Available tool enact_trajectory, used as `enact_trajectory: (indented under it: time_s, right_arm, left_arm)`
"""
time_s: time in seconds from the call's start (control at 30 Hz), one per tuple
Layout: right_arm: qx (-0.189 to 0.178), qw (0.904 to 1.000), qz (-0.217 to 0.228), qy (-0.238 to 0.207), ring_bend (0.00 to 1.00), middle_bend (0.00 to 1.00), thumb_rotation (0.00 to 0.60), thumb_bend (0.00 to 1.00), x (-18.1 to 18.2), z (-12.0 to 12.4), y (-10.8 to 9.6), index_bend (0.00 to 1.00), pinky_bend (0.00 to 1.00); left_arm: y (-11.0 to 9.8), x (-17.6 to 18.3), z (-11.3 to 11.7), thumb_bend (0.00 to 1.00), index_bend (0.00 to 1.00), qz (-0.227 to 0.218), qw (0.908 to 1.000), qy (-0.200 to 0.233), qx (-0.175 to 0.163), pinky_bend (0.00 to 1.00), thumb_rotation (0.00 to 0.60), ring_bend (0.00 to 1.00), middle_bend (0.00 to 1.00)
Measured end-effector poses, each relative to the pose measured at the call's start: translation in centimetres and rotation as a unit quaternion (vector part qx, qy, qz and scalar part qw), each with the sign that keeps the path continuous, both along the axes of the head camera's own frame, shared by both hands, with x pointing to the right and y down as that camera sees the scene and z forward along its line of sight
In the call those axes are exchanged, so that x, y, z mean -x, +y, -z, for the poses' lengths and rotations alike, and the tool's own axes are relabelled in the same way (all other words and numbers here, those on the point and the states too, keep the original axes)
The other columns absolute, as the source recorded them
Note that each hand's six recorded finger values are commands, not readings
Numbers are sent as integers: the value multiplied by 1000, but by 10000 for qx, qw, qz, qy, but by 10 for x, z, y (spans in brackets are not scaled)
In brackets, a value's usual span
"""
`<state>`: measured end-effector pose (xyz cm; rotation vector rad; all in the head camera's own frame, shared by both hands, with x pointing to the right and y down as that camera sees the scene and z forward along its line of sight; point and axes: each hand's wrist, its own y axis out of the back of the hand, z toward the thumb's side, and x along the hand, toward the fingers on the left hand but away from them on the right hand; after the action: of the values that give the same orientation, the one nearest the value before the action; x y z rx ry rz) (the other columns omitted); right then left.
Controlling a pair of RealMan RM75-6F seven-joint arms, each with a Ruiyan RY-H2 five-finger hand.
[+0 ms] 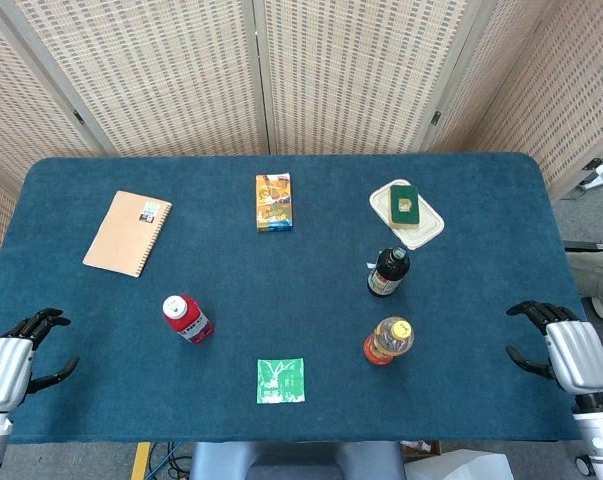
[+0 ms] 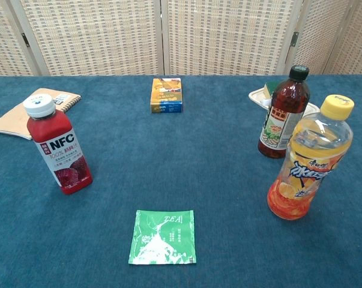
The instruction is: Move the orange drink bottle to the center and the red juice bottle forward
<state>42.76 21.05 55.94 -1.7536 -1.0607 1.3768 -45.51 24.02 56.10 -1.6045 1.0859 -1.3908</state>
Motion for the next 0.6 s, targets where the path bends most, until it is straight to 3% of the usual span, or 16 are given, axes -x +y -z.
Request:
enact_trajectory:
  time_s: [0.13, 0.43, 0.6]
  right_arm:
    - [26, 9999, 25, -106, 321, 389, 600, 213, 4, 1, 0, 364, 379]
    - [-38, 9994, 66, -335, 296, 354, 600, 204, 12, 2, -2, 346, 379]
    - [-9, 9985, 210, -502, 247, 290, 600, 142, 27, 1, -4, 238, 379]
  left_arm:
    - [1, 1, 0, 176, 362, 25, 10000, -14, 0, 557, 600, 345, 289]
    - [2, 2, 2, 176, 364, 24, 10000, 13, -34, 556, 600, 345, 291]
    - [2, 4, 4, 176, 365, 60, 10000, 37, -58, 556, 600, 345, 291]
